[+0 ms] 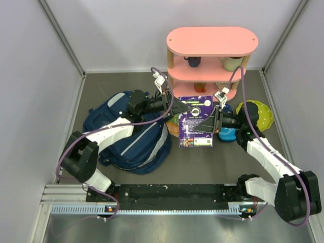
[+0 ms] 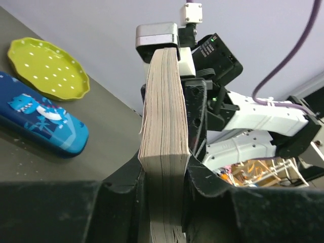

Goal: Pack the student bag
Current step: Pick up the book from the center of the board.

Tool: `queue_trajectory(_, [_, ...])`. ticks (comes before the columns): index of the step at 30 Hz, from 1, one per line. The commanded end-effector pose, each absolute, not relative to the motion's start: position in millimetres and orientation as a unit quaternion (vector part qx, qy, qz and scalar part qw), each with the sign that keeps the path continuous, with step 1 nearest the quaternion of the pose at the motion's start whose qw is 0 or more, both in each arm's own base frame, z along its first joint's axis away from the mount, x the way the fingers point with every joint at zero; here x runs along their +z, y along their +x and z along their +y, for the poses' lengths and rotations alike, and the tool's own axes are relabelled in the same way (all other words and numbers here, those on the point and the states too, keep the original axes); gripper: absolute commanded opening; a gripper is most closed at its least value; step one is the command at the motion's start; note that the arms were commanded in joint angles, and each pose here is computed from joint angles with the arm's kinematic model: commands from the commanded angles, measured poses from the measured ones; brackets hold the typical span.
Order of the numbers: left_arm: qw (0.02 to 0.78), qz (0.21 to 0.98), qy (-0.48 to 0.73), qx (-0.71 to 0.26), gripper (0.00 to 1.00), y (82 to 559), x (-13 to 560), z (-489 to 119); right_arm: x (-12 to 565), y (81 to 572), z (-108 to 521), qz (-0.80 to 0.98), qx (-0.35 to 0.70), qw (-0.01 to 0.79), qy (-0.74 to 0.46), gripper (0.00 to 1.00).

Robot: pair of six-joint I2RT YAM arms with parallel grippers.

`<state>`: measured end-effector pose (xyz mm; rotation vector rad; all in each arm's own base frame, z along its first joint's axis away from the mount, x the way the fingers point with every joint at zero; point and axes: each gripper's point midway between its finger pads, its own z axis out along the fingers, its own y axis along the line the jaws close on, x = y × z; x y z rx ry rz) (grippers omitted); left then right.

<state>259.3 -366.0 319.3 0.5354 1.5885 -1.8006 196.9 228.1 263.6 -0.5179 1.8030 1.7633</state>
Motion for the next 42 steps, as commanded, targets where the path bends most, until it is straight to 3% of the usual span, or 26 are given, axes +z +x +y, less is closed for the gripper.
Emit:
queue_trajectory(1, [0.393, 0.597, 0.206, -0.668, 0.00, 263, 336, -355, 264, 215, 229, 0.699, 0.607, 0.322, -0.198, 0.37])
queue_trajectory(2, [0.412, 0.597, 0.197, -0.660, 0.00, 262, 343, -349, 259, 230, 226, 0.719, 0.581, 0.344, -0.166, 0.50])
queue_trajectory(3, [0.442, 0.605, 0.162, -0.642, 0.00, 275, 345, -342, 257, 236, 224, 0.729, 0.567, 0.353, -0.151, 0.70])
queue_trajectory(8, [0.517, 0.653, 0.063, -0.550, 0.00, 294, 334, -292, 237, 259, 202, 0.765, 0.506, 0.398, -0.029, 0.87])
queue_trajectory(16, [0.594, 0.613, -0.092, -0.513, 0.00, 298, 349, -221, 209, 251, 192, 0.741, 0.529, 0.402, 0.100, 0.89])
queue_trajectory(21, [0.591, 0.582, -0.143, -0.541, 0.00, 296, 356, -210, 232, 231, 224, 0.695, 0.589, 0.407, 0.061, 0.90])
queue_trajectory(42, [0.544, 0.550, -0.171, -0.610, 0.00, 289, 352, -219, 261, 236, 277, 0.628, 0.682, 0.368, 0.071, 0.89])
